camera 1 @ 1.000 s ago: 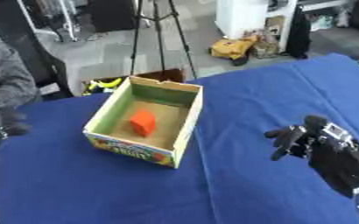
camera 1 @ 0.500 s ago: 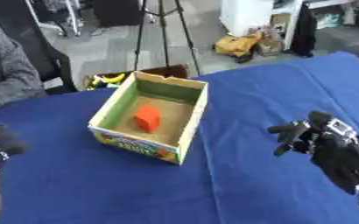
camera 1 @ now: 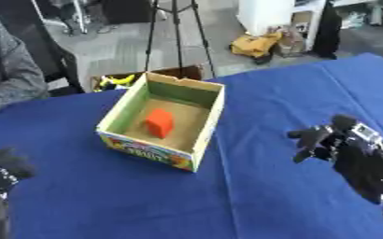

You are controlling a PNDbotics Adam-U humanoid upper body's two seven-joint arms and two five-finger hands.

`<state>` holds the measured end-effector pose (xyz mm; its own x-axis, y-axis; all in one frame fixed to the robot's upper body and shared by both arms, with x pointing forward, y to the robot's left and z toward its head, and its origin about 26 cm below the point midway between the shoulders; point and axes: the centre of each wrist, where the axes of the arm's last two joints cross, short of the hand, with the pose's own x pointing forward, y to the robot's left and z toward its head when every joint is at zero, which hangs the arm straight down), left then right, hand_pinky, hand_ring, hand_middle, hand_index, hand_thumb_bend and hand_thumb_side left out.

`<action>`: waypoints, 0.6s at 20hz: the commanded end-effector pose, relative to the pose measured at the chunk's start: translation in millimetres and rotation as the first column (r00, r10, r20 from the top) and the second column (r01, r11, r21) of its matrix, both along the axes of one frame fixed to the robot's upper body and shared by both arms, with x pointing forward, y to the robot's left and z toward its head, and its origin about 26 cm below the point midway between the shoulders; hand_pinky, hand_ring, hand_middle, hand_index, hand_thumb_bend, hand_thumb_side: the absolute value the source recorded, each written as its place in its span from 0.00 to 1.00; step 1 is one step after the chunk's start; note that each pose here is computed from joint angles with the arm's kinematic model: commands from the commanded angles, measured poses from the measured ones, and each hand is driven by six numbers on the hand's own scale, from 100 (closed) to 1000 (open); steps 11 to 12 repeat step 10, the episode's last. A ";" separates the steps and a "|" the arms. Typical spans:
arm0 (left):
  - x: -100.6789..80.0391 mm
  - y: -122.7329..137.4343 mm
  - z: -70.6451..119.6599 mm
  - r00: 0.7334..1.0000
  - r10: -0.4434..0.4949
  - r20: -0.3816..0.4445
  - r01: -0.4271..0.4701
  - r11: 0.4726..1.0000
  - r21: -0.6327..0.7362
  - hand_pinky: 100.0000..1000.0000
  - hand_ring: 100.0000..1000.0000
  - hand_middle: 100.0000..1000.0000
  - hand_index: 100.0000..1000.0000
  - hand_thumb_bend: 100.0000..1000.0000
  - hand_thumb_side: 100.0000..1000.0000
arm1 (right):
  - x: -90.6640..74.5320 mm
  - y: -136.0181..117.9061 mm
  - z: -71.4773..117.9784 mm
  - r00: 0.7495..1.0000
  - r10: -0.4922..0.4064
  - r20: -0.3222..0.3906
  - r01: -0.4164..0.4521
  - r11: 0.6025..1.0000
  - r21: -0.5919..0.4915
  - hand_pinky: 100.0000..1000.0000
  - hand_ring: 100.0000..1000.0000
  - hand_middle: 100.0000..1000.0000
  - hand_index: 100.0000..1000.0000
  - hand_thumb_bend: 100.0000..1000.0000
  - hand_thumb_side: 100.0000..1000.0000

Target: Pick up objects on the table and place them in the box.

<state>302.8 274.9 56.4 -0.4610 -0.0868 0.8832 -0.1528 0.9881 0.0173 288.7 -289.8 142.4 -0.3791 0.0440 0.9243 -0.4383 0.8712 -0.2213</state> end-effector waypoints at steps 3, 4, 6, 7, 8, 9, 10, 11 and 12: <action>0.2 2.1 5.0 1.000 -0.005 0.018 0.005 1.000 0.009 0.58 0.53 0.55 0.76 0.12 1.00 | -1.6 0.4 7.6 1.000 0.003 0.027 -0.003 1.000 -0.001 0.55 0.84 0.50 0.49 0.00 0.96; 0.0 2.3 5.0 1.000 -0.005 0.018 0.005 1.000 0.011 0.58 0.53 0.55 0.76 0.11 1.00 | -1.7 0.2 7.6 1.000 0.002 0.028 -0.002 1.000 -0.001 0.55 0.84 0.50 0.49 0.00 0.96; -0.1 2.8 5.7 1.000 -0.004 0.020 0.004 1.000 0.014 0.58 0.53 0.55 0.76 0.12 1.00 | -1.8 -0.3 7.7 1.000 -0.003 0.029 0.003 1.000 0.000 0.55 0.84 0.50 0.49 0.00 0.96; -0.1 2.9 5.8 1.000 -0.003 0.021 0.003 1.000 0.014 0.58 0.53 0.55 0.76 0.12 1.00 | -1.7 -0.5 7.7 1.000 -0.004 0.029 0.004 1.000 0.001 0.55 0.84 0.50 0.49 0.00 0.96; -0.1 2.8 6.0 1.000 -0.003 0.021 0.003 1.000 0.015 0.58 0.53 0.55 0.76 0.12 1.00 | -1.7 -0.3 7.6 1.000 -0.003 0.028 0.003 1.000 0.001 0.55 0.84 0.50 0.49 0.00 0.96; -0.2 2.8 6.2 1.000 -0.004 0.022 0.004 1.000 0.016 0.58 0.53 0.55 0.76 0.12 1.00 | -1.7 -0.1 7.5 1.000 -0.002 0.028 0.002 1.000 0.000 0.55 0.84 0.50 0.49 0.00 0.96; -0.2 2.8 6.6 1.000 -0.006 0.023 0.005 1.000 0.018 0.58 0.53 0.55 0.76 0.11 1.00 | -1.7 -0.1 7.4 1.000 -0.002 0.027 0.002 1.000 0.000 0.55 0.84 0.50 0.49 0.00 0.96; -0.2 2.8 6.6 1.000 -0.006 0.023 0.005 1.000 0.018 0.58 0.53 0.55 0.76 0.11 1.00 | -1.7 -0.1 7.4 1.000 -0.002 0.027 0.002 1.000 0.000 0.55 0.84 0.50 0.49 0.00 0.96; -0.2 2.8 6.6 1.000 -0.006 0.023 0.005 1.000 0.018 0.58 0.53 0.55 0.76 0.11 1.00 | -1.7 -0.1 7.4 1.000 -0.002 0.027 0.002 1.000 0.000 0.55 0.84 0.50 0.49 0.00 0.96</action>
